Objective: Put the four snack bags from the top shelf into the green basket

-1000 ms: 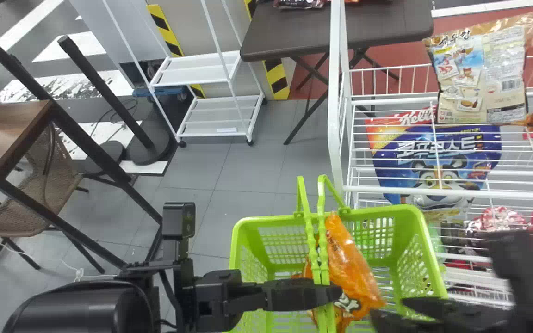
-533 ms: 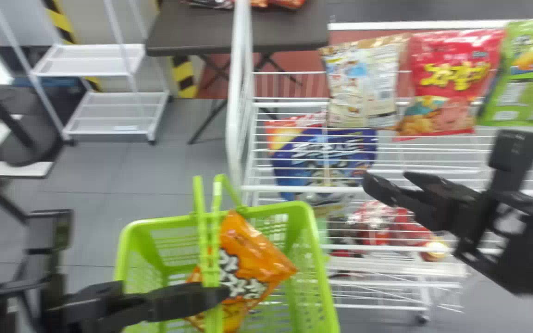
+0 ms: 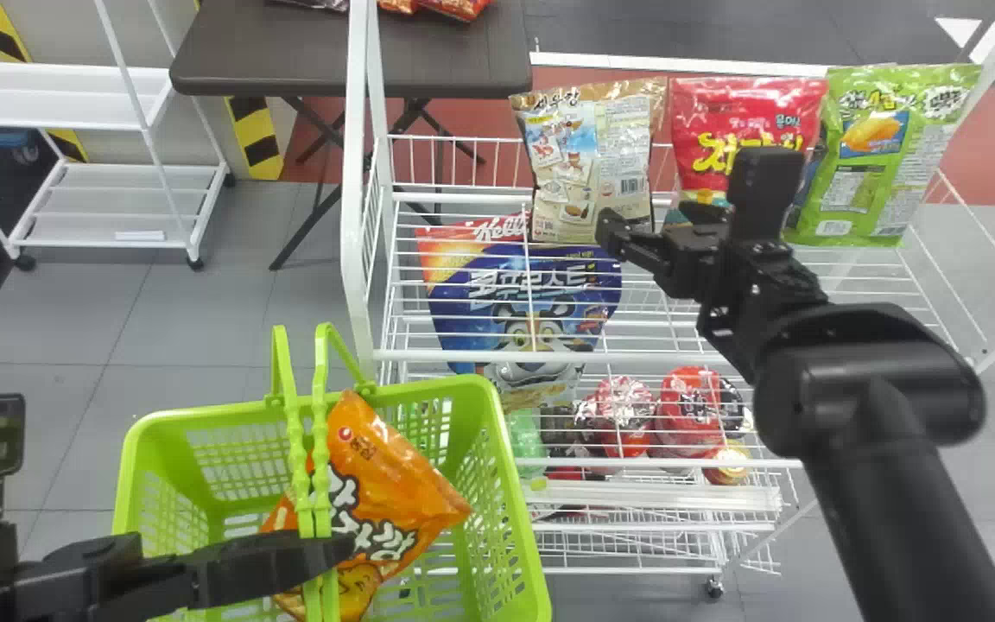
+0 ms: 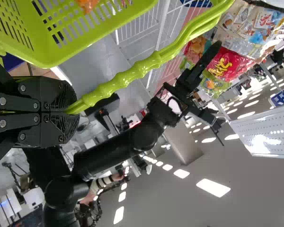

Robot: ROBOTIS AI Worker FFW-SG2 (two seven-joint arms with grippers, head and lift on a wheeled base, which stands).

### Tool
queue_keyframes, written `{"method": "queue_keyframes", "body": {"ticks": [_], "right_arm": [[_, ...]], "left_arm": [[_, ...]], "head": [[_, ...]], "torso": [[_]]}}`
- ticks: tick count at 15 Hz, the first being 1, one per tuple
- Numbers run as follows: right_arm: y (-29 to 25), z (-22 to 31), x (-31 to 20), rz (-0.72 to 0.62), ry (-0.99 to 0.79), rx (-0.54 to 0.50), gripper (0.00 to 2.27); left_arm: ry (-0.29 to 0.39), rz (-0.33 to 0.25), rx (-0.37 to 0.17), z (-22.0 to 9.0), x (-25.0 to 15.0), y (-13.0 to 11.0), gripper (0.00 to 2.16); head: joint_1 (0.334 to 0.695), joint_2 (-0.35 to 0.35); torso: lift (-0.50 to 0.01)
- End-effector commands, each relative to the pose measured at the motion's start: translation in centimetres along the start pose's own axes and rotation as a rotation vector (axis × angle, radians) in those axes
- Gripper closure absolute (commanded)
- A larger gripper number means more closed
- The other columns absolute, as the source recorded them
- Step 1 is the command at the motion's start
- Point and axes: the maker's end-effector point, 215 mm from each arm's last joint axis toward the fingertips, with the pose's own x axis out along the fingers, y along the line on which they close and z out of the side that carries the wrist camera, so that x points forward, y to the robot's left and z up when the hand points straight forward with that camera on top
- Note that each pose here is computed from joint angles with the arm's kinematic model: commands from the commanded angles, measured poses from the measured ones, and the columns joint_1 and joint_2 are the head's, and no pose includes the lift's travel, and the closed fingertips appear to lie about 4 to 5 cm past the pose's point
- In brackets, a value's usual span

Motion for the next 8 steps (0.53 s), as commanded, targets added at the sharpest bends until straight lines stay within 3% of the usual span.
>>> {"method": "queue_keyframes", "body": {"ticks": [1,2,4,5,8], "right_arm": [[1.1,0.1,2.6,-0.004,0.016,-0.054,0.43],[1.6,0.6,2.9,-0.001,0.006,-0.062,0.75],[2.1,0.8,3.1,0.009,0.002,-0.072,1.86],[2.3,0.3,2.8,0.011,0.009,-0.064,2.2],[2.7,0.6,1.3,0.026,-0.023,-0.048,2.25]], "left_arm": [[-0.005,-0.005,-0.01,-0.1,-0.3,0.1,2.15],[-0.006,-0.004,-0.011,-0.1,-0.3,0.2,2.15],[-0.008,0.0,-0.015,0.0,-0.5,0.4,2.15],[-0.01,0.002,-0.015,0.0,-0.6,0.5,2.15],[-0.011,0.003,-0.018,0.0,-0.6,0.6,2.15]], "head": [[0.695,-0.054],[0.695,-0.047],[0.695,-0.03],[0.695,-0.02],[0.695,-0.01]], "torso": [[-0.004],[-0.004],[-0.004],[-0.004],[-0.004]]}}
